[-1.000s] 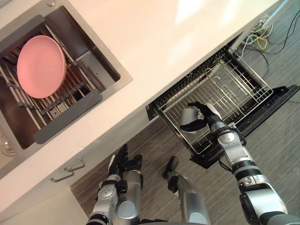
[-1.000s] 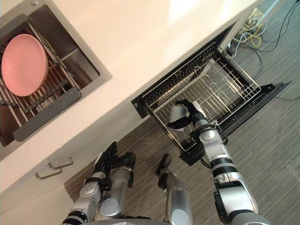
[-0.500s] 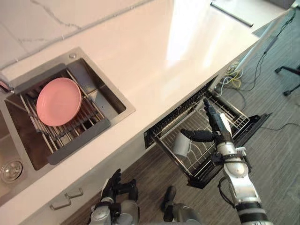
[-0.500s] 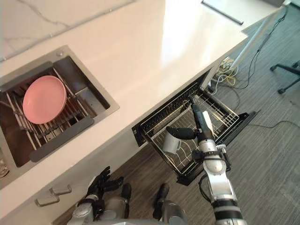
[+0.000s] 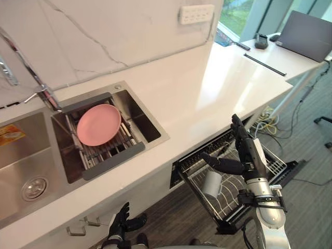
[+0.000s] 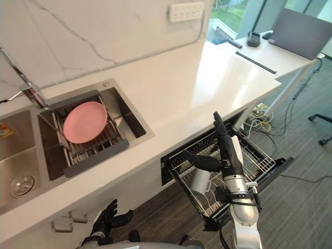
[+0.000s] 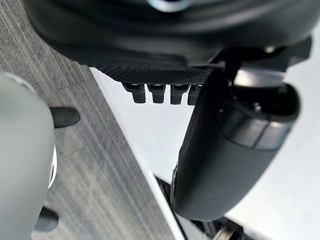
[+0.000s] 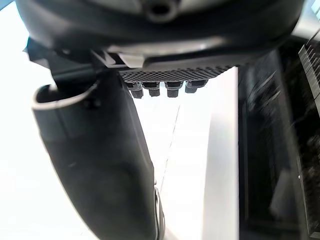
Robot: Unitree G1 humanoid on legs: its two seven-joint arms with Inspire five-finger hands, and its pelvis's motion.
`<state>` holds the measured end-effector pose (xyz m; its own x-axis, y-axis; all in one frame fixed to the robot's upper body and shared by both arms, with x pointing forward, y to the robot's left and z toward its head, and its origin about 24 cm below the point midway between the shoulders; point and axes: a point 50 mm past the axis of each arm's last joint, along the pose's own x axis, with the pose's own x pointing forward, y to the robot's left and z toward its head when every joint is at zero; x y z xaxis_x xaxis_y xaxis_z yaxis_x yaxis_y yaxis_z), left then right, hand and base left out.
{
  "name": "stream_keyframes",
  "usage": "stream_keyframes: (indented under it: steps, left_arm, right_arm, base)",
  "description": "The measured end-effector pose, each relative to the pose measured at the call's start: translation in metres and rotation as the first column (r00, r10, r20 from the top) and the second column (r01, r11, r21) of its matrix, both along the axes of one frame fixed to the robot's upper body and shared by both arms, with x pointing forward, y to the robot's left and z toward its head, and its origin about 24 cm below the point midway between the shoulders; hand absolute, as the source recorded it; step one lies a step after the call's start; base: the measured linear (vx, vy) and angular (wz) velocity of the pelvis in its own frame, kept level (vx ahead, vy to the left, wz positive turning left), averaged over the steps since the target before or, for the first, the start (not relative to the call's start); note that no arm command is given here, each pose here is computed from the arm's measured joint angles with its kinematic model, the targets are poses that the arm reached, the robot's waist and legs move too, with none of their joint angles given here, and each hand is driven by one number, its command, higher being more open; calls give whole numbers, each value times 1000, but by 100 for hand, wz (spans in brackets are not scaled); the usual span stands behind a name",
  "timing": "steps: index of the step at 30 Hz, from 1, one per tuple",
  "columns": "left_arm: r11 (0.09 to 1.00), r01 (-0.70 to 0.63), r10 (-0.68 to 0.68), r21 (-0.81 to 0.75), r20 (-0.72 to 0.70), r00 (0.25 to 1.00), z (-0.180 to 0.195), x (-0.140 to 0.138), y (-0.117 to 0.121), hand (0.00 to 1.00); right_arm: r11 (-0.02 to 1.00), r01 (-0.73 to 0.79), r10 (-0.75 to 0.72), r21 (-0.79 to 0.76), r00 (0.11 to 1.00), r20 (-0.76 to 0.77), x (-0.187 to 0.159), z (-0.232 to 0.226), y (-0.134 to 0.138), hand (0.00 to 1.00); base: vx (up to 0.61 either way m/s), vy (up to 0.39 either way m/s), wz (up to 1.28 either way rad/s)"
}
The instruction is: Walk over to the sink, pick up the cup, carry it to the dishwasher, place the cup inside the dishwasher, then close the dishwasher door
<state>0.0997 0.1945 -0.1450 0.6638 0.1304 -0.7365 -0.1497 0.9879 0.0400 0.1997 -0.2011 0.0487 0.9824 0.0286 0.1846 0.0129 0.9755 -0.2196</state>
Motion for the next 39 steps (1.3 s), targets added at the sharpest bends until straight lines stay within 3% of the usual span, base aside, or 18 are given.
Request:
stream_keyframes:
  steps: [10, 14, 16, 24, 29, 39]
  left_arm:
    - [999, -28, 26, -45, -31, 999, -2, -1, 1, 100]
    - [999, -32, 32, 0, -34, 999, 0, -1, 17, 100]
    - [997, -65, 63, -34, -51, 997, -4, -5, 5, 100]
    - [995, -95, 94, -21, -50, 994, -3, -6, 9, 100]
    - [998, -55, 54, -6, -62, 997, -4, -6, 7, 100]
    - [997, -72, 71, -9, -70, 995, -5, -7, 8, 100]
  right_arm:
    - [998, -50, 51, 28, 998, -37, 7, -10, 16, 100]
    - [999, -19, 19, 28, 1000, -21, 7, -8, 14, 100]
    - [1000, -15, 15, -9, 1000, -25, 9, -6, 6, 100]
    - [998, -65, 65, -26, 998, -4, 18, 1, 7, 100]
    - [992, -129, 128, -9, 988, -86, 33, -18, 19, 100]
    - [994, -112, 111, 3, 989, -93, 30, -20, 18, 100]
  base:
    - [70, 67, 54]
    - [11, -163, 93]
    - [136, -182, 54]
    - [49, -17, 4]
    - [2, 15, 3]
    - [-14, 1, -11]
